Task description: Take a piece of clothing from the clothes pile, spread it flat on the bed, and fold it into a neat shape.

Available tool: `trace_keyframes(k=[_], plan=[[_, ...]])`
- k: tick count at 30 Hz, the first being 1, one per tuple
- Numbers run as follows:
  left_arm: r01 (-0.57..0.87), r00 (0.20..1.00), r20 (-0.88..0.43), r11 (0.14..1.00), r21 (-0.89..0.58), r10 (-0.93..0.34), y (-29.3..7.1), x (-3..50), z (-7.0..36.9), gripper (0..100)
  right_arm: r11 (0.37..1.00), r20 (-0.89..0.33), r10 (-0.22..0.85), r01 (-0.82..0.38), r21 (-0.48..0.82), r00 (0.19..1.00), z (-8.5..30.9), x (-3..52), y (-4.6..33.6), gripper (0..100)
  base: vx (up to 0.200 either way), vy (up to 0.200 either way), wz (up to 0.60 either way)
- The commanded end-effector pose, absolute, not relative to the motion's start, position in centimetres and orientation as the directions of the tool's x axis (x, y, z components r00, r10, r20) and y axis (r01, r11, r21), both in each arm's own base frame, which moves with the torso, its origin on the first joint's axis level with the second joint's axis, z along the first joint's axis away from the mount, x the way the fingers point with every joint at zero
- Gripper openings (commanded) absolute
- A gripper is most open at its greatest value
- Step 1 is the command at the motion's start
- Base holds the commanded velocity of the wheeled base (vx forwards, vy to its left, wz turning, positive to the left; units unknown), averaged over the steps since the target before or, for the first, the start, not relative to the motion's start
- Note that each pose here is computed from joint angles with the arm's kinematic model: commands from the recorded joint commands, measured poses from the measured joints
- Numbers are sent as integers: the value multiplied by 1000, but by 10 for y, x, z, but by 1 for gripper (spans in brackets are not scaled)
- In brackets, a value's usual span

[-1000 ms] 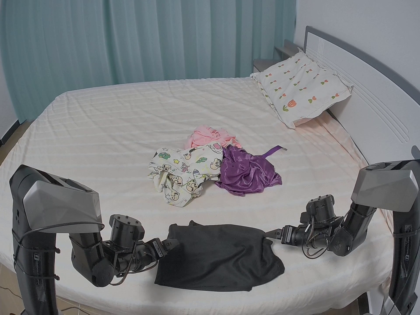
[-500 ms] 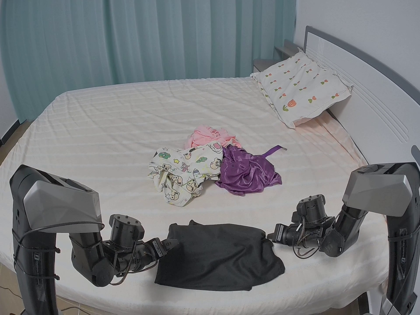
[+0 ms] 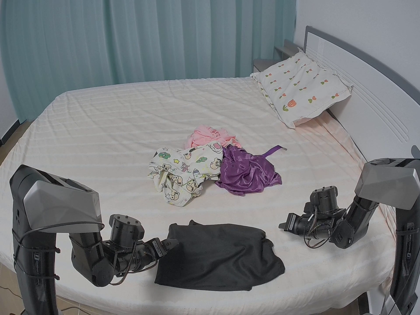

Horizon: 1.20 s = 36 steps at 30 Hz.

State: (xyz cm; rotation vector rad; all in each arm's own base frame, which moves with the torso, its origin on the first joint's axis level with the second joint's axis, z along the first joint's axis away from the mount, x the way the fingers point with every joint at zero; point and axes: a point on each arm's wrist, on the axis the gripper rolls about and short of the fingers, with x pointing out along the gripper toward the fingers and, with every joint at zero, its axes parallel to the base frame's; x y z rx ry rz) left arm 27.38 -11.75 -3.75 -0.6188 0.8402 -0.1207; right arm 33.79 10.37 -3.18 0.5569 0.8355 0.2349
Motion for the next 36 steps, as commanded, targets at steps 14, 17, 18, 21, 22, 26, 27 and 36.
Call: trace_keyframes(k=[14,17,18,21,22,26,27,36], plan=[[-138,671,-661,819,-557,-337,-118,274,-38,100,851,-700,511,-179,493,500,-42,291,98,100,0,0,0],[-138,670,-662,819,-557,-336,-118,274,-38,100,830,-674,550,-237,504,493,-44,287,91,100,0,0,0],[-138,670,-662,819,-557,-336,-118,274,-38,100,823,-663,561,-249,510,496,-44,287,90,100,0,0,0],[-138,670,-662,819,-557,-336,-118,274,-38,100,787,-628,613,-301,538,480,-43,279,87,100,0,0,0],[-138,670,-662,819,-557,-336,-118,274,-38,100,770,-609,634,-321,551,476,-42,277,87,100,0,0,0],[-137,670,-662,820,-556,-336,-118,274,-38,100,756,-606,654,-362,545,453,-47,268,84,100,0,0,0],[-137,670,-662,820,-556,-336,-118,274,-38,100,757,-614,653,-383,529,444,-50,266,85,100,0,0,0],[-138,670,-662,819,-557,-336,-118,274,-38,100,782,-660,617,-430,452,428,-65,261,100,100,0,0,0]])
